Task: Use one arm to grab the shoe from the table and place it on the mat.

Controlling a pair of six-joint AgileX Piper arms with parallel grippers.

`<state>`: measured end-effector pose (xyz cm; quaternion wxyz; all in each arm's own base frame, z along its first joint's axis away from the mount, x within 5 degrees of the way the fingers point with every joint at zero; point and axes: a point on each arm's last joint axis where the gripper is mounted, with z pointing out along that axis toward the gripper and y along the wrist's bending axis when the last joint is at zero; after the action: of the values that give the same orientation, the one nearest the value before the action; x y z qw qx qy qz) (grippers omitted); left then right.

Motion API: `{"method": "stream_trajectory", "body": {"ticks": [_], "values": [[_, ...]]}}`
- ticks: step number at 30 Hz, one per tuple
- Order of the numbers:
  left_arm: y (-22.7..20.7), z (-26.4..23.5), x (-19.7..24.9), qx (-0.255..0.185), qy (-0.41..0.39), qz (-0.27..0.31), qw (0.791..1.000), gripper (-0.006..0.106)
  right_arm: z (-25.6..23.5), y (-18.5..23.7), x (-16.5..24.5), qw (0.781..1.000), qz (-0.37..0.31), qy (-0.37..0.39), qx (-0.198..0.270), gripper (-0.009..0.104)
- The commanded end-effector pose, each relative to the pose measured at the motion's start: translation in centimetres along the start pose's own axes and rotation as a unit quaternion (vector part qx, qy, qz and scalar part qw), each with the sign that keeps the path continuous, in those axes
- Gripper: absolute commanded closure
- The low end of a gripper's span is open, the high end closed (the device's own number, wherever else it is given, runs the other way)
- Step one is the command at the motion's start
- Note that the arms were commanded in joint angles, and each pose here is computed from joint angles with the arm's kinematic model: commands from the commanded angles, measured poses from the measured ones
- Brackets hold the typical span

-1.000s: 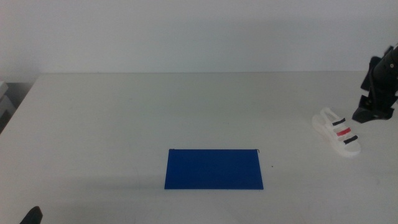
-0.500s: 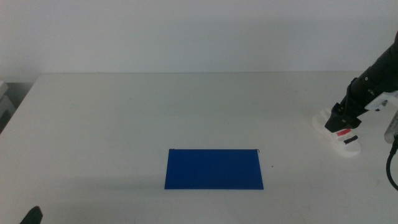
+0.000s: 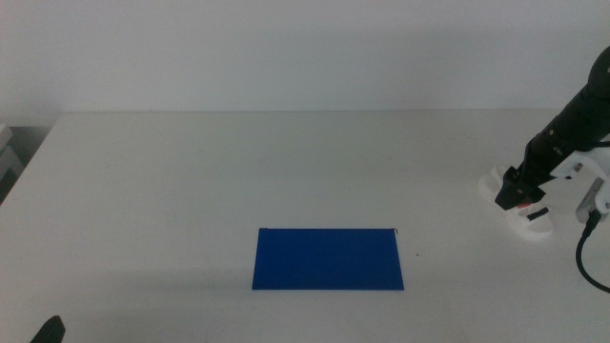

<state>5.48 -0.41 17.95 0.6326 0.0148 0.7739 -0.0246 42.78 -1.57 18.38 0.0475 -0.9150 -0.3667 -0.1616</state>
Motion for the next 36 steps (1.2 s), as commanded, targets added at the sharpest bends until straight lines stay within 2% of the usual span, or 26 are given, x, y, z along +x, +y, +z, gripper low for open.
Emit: {"method": "stream_trajectory", "body": {"ticks": [1, 8, 11, 14, 19, 22, 25, 28, 29, 36], "values": [[0.0, -0.1, -0.6, 0.000, -0.043, -0.006, 0.999, 0.007, -2.5, 0.5, 0.8, 0.999, -0.003, 0.026, -0.028, 0.007], [0.0, -0.1, -0.6, 0.000, -0.043, -0.006, 0.999, 0.007, -1.1, 0.6, 0.7, 0.999, 0.012, 0.030, -0.015, 0.008], [0.0, -0.1, -0.6, 0.000, -0.043, -0.006, 0.999, 0.007, -0.8, 0.6, 0.7, 0.999, 0.016, 0.031, -0.010, 0.011], [0.0, -0.1, -0.6, 0.000, -0.043, -0.006, 0.999, 0.007, -0.7, 0.6, 0.8, 0.999, 0.022, 0.036, -0.005, 0.022], [0.0, -0.1, -0.6, 0.000, -0.043, -0.006, 0.999, 0.007, -0.6, 0.6, 0.5, 1.000, 0.012, 0.020, -0.004, 0.055], [0.0, -0.1, -0.6, 0.000, -0.043, -0.006, 0.999, 0.007, -0.6, 0.6, 0.4, 1.000, 0.007, 0.013, -0.006, 0.071], [0.0, -0.1, -0.6, 0.000, -0.043, -0.006, 0.999, 0.007, -0.6, 0.2, 0.0, 0.999, -0.032, -0.018, 0.002, 0.084], [0.0, -0.1, -0.6, 0.000, -0.043, -0.006, 0.999, 0.007, -0.7, 0.2, 0.1, 0.999, -0.037, -0.014, 0.004, 0.096], [0.0, -0.1, -0.6, 0.000, -0.043, -0.006, 0.999, 0.007, -0.7, 0.1, 0.1, 0.999, -0.036, -0.015, 0.006, 0.099], [0.0, -0.1, -0.6, 0.000, -0.043, -0.006, 0.999, 0.007, -1.0, -0.4, 0.4, 0.999, -0.019, -0.011, 0.036, 0.099]]}}
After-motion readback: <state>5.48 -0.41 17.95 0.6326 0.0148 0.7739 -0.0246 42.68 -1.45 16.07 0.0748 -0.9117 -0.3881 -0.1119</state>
